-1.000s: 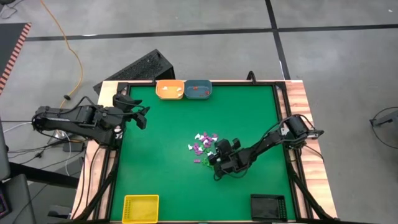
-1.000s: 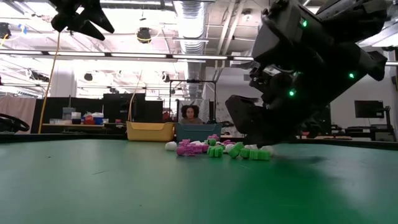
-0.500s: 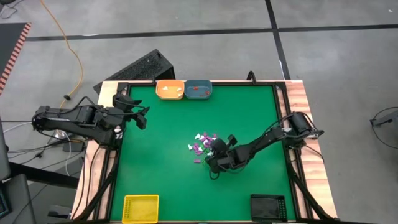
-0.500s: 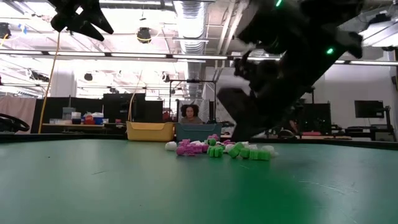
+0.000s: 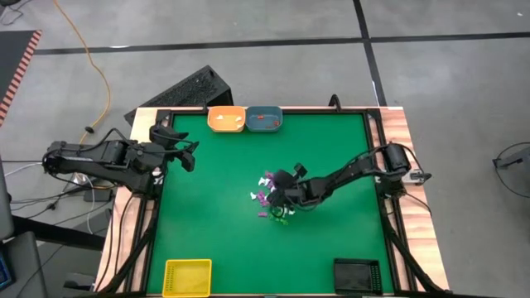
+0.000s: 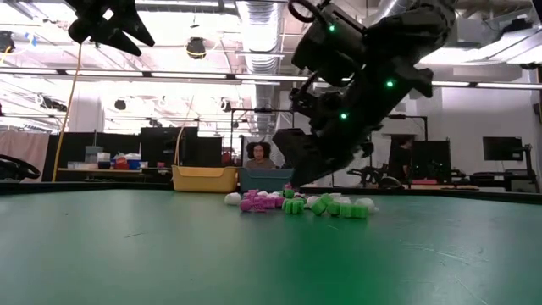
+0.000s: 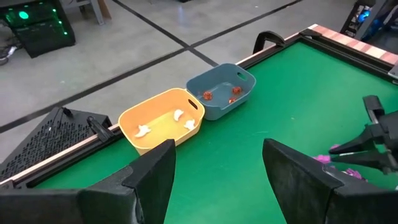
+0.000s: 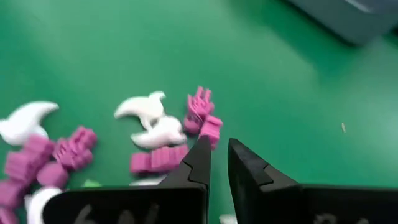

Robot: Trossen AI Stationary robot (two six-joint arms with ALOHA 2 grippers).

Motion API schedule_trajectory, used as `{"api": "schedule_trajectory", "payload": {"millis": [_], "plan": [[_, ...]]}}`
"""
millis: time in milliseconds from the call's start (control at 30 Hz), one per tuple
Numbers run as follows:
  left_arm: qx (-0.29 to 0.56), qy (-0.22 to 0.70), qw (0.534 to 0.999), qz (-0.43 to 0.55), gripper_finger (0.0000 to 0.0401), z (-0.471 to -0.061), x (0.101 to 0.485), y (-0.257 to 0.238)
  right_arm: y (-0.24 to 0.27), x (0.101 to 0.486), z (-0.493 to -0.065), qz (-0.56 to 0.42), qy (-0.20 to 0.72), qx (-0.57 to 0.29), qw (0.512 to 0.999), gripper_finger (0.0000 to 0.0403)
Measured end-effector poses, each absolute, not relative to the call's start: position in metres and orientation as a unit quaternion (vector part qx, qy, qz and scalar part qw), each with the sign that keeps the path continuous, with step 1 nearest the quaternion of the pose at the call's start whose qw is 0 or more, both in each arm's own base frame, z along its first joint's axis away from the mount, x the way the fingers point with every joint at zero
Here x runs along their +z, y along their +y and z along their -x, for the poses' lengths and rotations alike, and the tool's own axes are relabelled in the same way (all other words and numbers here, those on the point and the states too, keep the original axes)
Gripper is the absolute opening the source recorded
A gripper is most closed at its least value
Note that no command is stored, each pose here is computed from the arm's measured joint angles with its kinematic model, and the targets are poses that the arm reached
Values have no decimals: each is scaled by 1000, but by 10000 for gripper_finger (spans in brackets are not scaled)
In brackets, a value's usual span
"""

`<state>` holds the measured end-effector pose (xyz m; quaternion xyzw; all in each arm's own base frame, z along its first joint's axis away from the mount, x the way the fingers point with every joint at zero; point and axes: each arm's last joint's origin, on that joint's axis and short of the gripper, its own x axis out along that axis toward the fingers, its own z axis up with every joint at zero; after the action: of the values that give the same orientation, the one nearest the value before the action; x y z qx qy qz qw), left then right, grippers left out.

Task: Sort Halloween decoration
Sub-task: Put the white ghost into the orange bin

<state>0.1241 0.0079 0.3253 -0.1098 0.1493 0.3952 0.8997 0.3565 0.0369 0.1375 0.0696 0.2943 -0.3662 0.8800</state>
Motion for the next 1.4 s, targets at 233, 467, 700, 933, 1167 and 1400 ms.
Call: {"api": "schedule_trajectory", "payload": {"millis": [233,467,700,933,1167,1400], "plan": [[398,145,898,116,231,-124,325,8,33,143,-366,-92,273,-298,910,51],[399,145,898,119,231,-124,325,8,43,152,-355,-86,286,-309,903,51],[401,143,897,118,231,-124,325,8,48,164,-328,-82,262,-402,873,49],[402,143,897,117,231,-124,325,8,49,154,-280,-158,207,-373,890,13],[412,141,893,114,231,-125,325,8,33,135,-261,-219,209,-297,906,12],[412,139,891,129,231,-127,324,8,29,133,-271,-144,222,-272,925,86]]}}
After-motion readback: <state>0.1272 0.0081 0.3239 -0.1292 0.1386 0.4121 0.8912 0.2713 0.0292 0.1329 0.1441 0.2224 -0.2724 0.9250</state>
